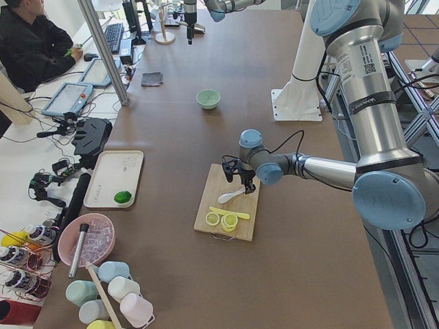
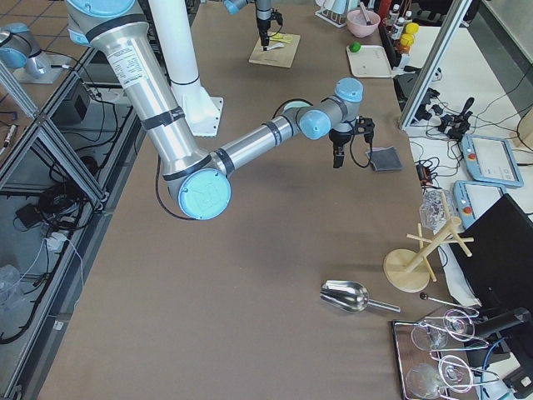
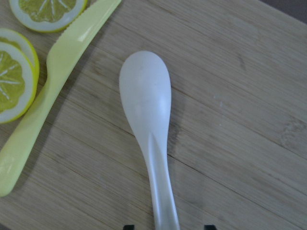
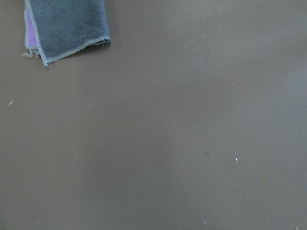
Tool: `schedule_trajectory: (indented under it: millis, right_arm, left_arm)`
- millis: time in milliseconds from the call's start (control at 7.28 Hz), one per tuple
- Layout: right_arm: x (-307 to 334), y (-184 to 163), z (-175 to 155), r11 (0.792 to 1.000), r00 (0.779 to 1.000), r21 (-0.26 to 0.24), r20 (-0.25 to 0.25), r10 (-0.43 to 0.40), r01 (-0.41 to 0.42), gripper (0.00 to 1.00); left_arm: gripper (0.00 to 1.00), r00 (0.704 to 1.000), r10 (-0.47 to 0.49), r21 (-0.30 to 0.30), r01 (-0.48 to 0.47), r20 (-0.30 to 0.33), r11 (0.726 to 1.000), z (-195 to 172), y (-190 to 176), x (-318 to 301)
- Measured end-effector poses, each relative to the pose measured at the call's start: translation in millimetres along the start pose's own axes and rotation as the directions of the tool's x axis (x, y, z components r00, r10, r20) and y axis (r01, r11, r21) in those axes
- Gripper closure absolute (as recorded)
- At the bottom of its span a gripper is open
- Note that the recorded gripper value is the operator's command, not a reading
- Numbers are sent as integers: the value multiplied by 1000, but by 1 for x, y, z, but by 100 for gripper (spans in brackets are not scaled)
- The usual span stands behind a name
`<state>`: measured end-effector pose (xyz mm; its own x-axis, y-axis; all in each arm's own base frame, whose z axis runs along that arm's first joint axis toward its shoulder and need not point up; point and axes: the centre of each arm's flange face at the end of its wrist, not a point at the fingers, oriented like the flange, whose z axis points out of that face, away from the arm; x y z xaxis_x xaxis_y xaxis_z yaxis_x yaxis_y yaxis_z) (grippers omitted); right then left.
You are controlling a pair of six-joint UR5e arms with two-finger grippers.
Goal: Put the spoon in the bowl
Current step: 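Lower the left gripper onto the white spoon on the cutting board and grasp it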
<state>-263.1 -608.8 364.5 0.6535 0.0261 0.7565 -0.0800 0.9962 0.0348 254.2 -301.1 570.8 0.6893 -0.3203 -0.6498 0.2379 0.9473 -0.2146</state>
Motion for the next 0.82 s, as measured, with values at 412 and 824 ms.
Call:
schedule_trajectory:
  millis: [412, 824]
  right_arm:
    - [0, 2, 1, 1000, 1000, -1, 0, -2, 2, 0]
    - [-2, 3, -2, 1000, 1000, 2, 3, -5, 5, 0]
  left_arm:
    - [47, 1000, 1, -3, -1, 5, 1000, 2, 0, -1]
    - [54, 1000, -1, -3, 1, 8, 1000, 5, 0, -2]
